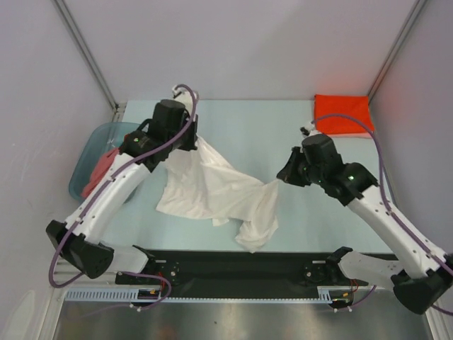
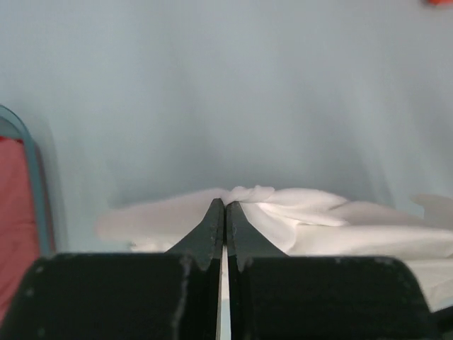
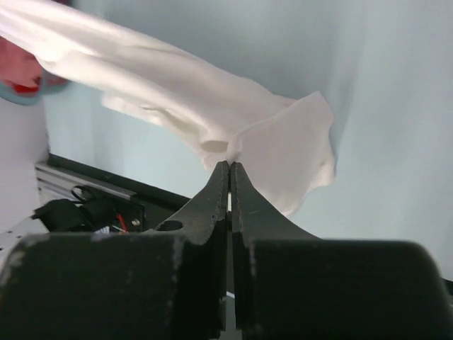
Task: Fold and stack the t-shirts
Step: Flatten the tshirt out
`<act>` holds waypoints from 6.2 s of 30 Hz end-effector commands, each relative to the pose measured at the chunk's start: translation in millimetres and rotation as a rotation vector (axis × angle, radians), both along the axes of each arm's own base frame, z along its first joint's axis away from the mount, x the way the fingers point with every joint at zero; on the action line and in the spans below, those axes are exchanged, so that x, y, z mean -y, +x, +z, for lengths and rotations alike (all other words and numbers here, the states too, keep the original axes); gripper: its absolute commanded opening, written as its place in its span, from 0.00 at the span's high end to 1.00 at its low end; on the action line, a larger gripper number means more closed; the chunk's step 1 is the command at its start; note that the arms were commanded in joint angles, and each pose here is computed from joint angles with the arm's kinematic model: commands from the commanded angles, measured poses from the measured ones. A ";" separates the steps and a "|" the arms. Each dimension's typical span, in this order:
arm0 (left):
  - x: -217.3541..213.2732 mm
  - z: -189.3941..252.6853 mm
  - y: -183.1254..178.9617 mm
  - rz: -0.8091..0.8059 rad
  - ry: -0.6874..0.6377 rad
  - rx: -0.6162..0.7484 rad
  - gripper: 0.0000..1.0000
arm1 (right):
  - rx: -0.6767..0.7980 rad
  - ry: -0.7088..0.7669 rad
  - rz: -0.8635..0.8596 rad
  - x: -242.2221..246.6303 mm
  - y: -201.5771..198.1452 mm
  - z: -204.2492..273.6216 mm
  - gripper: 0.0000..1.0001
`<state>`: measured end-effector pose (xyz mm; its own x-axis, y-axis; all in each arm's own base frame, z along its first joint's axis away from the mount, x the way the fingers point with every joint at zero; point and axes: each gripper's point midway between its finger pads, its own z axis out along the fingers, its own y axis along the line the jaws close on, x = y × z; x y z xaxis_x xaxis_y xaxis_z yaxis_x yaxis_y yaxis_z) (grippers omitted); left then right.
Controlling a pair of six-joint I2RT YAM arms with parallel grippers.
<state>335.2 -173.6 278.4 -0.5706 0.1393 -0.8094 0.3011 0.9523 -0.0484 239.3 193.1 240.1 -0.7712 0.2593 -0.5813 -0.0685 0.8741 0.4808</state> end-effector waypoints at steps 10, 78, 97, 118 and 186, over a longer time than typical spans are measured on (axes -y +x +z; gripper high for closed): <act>-53.8 194.3 -0.1 0.182 -0.075 0.439 1.00 | 0.427 0.145 -0.045 52.9 -39.7 152.0 1.00; 8.1 187.2 -124.4 -0.386 -0.513 0.271 0.98 | 0.808 0.355 0.227 92.3 -172.3 295.3 1.00; -42.9 -35.6 -73.0 0.126 -0.077 -0.391 0.46 | 0.804 0.133 -0.156 7.8 118.2 288.8 1.00; 128.7 -56.7 -155.2 -0.468 -0.252 -0.435 0.34 | -0.117 0.054 0.172 1.5 78.2 -24.4 0.24; 156.6 -182.3 -127.6 -0.280 -0.182 -0.676 0.89 | -0.389 -0.114 0.273 -60.5 16.5 -187.3 0.93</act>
